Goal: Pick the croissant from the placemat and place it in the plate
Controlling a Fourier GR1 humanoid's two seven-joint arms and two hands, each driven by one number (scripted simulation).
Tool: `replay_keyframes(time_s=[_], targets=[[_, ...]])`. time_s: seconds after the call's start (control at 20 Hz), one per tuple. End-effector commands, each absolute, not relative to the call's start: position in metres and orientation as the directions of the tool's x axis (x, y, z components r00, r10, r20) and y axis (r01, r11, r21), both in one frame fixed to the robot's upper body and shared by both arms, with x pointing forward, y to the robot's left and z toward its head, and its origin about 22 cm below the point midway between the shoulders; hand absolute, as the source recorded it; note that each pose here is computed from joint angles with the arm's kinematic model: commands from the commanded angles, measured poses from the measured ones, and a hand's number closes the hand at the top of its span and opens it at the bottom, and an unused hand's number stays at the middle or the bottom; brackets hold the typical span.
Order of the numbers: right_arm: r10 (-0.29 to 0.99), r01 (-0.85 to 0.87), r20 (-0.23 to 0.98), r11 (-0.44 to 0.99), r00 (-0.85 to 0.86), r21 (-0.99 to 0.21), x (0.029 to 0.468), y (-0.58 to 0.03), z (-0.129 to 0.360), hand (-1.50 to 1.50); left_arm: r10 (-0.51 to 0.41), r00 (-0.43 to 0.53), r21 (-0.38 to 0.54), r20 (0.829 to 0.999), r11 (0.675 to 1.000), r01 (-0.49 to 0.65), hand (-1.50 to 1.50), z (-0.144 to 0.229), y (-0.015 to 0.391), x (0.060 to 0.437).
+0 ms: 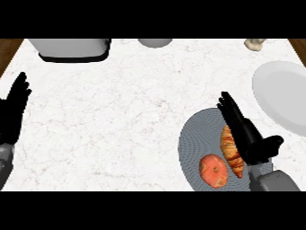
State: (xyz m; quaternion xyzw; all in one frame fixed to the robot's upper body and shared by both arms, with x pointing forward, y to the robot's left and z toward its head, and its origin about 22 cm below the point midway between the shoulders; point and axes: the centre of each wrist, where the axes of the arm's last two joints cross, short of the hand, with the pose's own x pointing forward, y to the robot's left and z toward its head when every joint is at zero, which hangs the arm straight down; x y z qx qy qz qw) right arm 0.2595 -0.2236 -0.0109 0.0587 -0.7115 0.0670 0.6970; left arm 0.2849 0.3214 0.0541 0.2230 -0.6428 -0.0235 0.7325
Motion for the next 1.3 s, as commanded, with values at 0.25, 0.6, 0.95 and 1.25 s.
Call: replay_keyframes(time_s=[0.25, 0.6, 0.95, 1.25], targets=[[0.477, -0.069, 0.781, 0.835, -0.403, -0.546, 0.319, -0.294, 0.143, 1.50, -0.081, 0.396, 0.120, 0.915, 0.990, -0.075, 0.00, -0.018, 0.258, 0.248], [0.711, 0.301, 0.608, 0.702, -0.353, -0.645, 0.295, -0.356, 0.101, -1.50, 0.007, 0.383, -0.001, 0.924, 1.000, -0.016, 0.00, -0.042, 0.234, 0.231], [0.755, 0.173, 0.560, 0.637, -0.341, -0.752, 0.250, -0.345, 0.133, -1.50, -0.010, 0.383, 0.014, 0.924, 1.000, -0.008, 0.00, -0.032, 0.240, 0.236], [0.930, -0.086, 0.315, 0.304, -0.189, -0.949, 0.250, -0.328, 0.153, -1.50, -0.009, 0.377, 0.008, 0.926, 1.000, 0.003, 0.00, -0.031, 0.250, 0.241]])
